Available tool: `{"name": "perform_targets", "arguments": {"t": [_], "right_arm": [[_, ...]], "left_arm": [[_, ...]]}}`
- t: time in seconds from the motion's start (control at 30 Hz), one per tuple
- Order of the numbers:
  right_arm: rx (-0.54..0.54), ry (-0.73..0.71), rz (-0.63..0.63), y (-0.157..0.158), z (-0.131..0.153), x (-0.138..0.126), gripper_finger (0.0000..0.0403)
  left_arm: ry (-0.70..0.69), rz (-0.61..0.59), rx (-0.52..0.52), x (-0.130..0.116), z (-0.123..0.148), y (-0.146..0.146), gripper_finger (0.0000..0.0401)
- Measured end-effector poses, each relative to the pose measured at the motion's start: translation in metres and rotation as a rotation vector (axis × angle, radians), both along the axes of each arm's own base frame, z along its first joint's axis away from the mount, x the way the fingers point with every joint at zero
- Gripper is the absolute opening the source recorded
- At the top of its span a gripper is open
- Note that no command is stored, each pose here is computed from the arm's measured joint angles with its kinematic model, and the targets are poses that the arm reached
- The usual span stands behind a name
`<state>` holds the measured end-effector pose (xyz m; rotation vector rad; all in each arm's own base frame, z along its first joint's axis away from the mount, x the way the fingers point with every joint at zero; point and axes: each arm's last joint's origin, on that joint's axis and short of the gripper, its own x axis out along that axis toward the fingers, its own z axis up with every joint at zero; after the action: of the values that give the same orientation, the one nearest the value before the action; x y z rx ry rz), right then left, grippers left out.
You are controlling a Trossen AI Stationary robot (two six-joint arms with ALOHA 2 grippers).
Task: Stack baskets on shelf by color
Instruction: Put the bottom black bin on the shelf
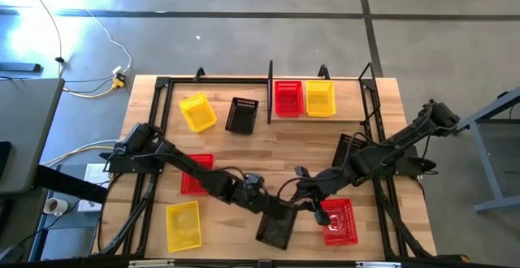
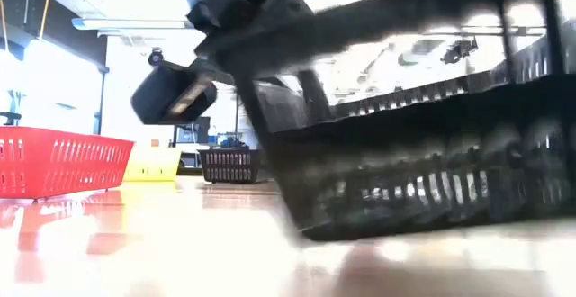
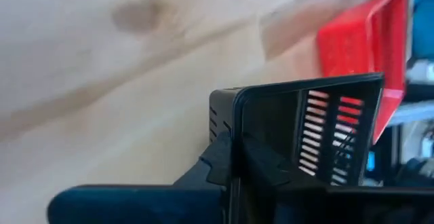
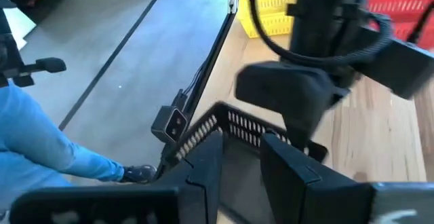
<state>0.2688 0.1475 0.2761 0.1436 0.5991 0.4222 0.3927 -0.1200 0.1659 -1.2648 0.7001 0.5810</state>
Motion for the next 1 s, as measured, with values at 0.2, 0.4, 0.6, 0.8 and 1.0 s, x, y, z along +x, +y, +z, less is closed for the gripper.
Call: {"name": "perform_targets", "arguments": {"t": [0.2,0.4,0.6,0.8,1.0], "right_arm": [[0.002,0.007,0.011,0.000,0.000,0.000,0.0087],[-0.058,0.053,0.039,-0.001,-0.006,-0.004,0.0091],[-0.123,0.092,0.067,-0.003,-0.011,-0.007,0.0119],[-0.149,0.105,0.072,-0.006,-0.013,-0.007,0.0148],[-0.164,0.111,0.055,-0.010,-0.015,-0.005,0.0154]], "left_arm": [[-0.028,0.058,-0.012,0.009,0.002,0.024,0.0005],[-0.022,0.100,-0.032,0.015,0.002,0.051,0.0003],[-0.014,0.120,-0.054,0.021,0.009,0.074,0.0002],[0.065,0.126,0.006,0.029,0.037,0.096,0.0002],[0.123,0.150,0.037,0.030,0.059,0.115,0.0002]]}}
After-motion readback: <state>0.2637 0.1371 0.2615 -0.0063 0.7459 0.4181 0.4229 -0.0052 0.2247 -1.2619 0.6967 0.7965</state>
